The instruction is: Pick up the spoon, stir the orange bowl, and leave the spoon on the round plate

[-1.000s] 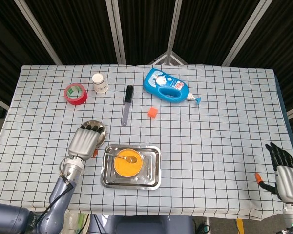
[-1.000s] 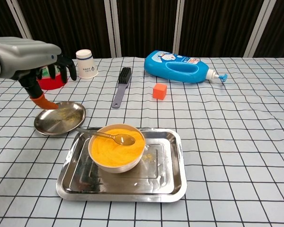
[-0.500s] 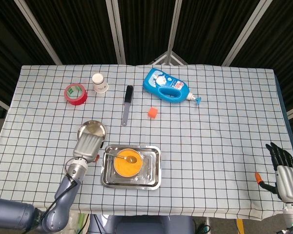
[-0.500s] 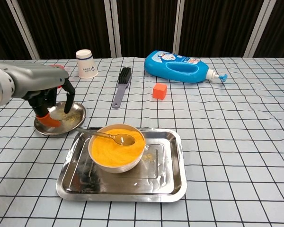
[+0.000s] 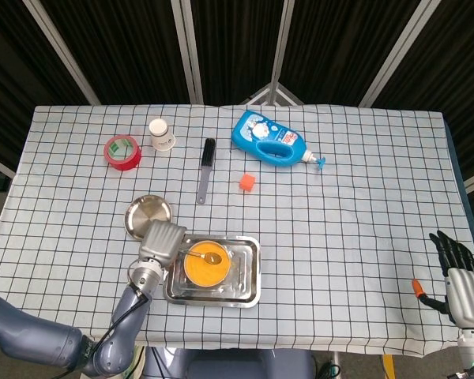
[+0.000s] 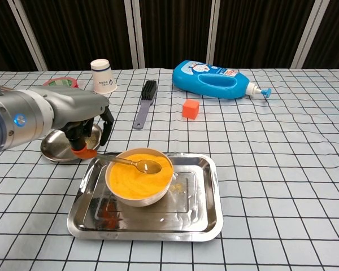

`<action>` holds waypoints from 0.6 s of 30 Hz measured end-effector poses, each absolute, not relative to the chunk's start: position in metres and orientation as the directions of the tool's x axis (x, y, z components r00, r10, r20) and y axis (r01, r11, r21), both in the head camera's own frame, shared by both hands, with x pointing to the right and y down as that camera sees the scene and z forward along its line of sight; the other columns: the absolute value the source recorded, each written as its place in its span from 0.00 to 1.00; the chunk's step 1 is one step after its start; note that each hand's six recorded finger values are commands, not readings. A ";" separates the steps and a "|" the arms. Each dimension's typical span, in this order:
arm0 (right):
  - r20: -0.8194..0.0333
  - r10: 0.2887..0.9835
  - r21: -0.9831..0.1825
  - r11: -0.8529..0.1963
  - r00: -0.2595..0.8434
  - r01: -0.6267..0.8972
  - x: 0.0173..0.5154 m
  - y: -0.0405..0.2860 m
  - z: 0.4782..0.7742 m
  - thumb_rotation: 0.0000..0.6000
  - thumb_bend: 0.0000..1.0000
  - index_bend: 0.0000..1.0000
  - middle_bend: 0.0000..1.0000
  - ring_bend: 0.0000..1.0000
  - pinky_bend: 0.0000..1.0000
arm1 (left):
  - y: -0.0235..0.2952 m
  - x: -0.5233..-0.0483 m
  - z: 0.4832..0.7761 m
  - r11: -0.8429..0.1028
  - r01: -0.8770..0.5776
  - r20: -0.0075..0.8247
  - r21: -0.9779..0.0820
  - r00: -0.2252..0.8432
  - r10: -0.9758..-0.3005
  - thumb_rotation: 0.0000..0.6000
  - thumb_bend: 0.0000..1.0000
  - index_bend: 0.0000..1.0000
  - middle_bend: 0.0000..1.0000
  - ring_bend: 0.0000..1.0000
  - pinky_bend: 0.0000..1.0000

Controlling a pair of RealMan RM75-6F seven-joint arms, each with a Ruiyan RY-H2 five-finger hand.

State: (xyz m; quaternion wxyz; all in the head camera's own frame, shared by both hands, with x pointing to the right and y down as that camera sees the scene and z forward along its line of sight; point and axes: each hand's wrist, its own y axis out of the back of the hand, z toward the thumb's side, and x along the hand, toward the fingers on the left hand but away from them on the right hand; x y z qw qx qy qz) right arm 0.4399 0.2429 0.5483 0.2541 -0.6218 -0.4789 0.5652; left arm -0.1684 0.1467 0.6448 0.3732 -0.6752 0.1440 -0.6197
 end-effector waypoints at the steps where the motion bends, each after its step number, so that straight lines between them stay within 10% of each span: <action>1: -0.460 0.883 -0.857 -0.412 -0.098 0.309 0.440 0.243 0.548 1.00 0.39 0.00 0.00 0.00 0.00 | 0.147 -0.167 0.646 -0.681 0.269 0.730 -0.681 0.189 -0.656 1.00 0.48 0.47 1.00 1.00 1.00; 18: -0.462 0.882 -0.856 -0.415 -0.095 0.309 0.439 0.243 0.548 1.00 0.39 0.00 0.00 0.00 0.00 | 0.152 -0.150 0.652 -0.682 0.283 0.737 -0.674 0.198 -0.646 1.00 0.47 0.46 1.00 1.00 1.00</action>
